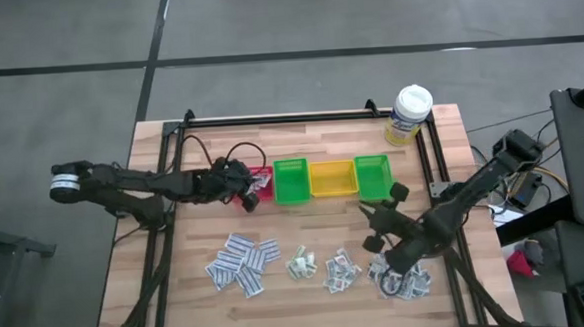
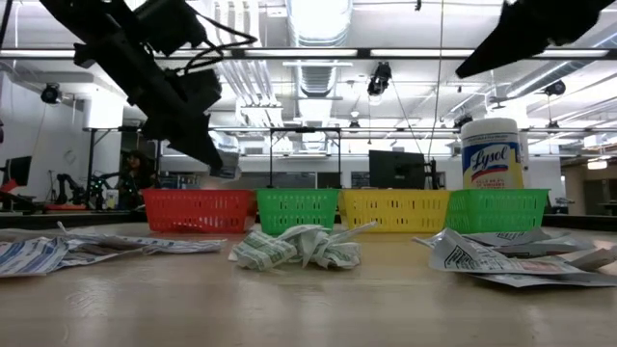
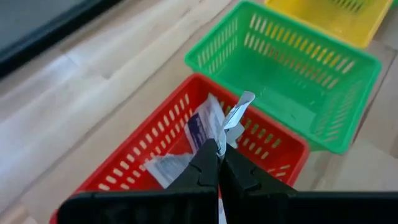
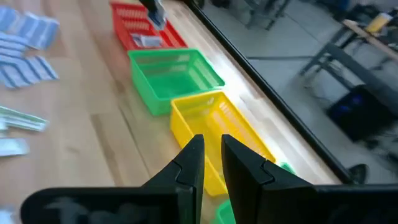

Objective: Pick & Place First Aid Supplies
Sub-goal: Put the alcohol pad into the red basket

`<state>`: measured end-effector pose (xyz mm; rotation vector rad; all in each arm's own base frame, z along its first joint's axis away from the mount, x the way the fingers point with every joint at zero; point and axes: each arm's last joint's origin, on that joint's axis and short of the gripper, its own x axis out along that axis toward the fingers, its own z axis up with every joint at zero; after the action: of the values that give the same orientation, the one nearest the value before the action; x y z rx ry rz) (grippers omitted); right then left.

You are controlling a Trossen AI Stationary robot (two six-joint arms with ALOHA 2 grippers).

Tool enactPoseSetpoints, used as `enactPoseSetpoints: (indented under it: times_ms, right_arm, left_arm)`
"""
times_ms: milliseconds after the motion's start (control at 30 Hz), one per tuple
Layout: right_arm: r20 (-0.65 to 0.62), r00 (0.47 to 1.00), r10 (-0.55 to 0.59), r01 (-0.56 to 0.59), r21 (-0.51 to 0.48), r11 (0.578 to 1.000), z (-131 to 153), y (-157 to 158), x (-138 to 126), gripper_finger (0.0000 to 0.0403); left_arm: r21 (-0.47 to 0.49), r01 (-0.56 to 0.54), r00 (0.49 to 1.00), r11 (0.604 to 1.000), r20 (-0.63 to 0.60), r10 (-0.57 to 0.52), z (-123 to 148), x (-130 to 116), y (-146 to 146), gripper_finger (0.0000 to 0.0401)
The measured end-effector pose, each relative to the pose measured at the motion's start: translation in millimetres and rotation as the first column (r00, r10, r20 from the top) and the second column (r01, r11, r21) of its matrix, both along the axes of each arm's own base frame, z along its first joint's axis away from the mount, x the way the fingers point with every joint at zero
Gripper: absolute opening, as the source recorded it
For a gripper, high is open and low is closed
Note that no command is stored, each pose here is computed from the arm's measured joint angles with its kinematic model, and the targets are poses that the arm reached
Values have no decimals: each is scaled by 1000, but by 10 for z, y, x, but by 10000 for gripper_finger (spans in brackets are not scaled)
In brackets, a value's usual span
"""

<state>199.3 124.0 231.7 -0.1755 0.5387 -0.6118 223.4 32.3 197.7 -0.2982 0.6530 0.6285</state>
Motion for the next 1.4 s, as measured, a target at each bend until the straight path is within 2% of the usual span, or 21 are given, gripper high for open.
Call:
enactPoseSetpoints:
  times_ms: [200, 500, 933, 1400]
  right_arm:
    - [92, 993, 74, -79, 49, 996, 29, -36, -195, 47]
    - [128, 980, 150, -164, 101, 981, 10, -103, -439, 47]
    - [177, 968, 179, -203, 131, 970, 69, -274, -635, 43]
    - [213, 962, 173, -208, 152, 966, 133, -316, -678, 50]
  left_arm:
    - [-103, -13, 1000, 995, 11, 14, -24, -13, 107, 0]
    - [-232, -62, 998, 971, -29, 56, -78, -90, 234, 0]
    - [-300, -83, 997, 950, -25, 79, -92, -121, 324, 0]
    - [-293, -82, 997, 953, -33, 75, -98, -132, 342, 0]
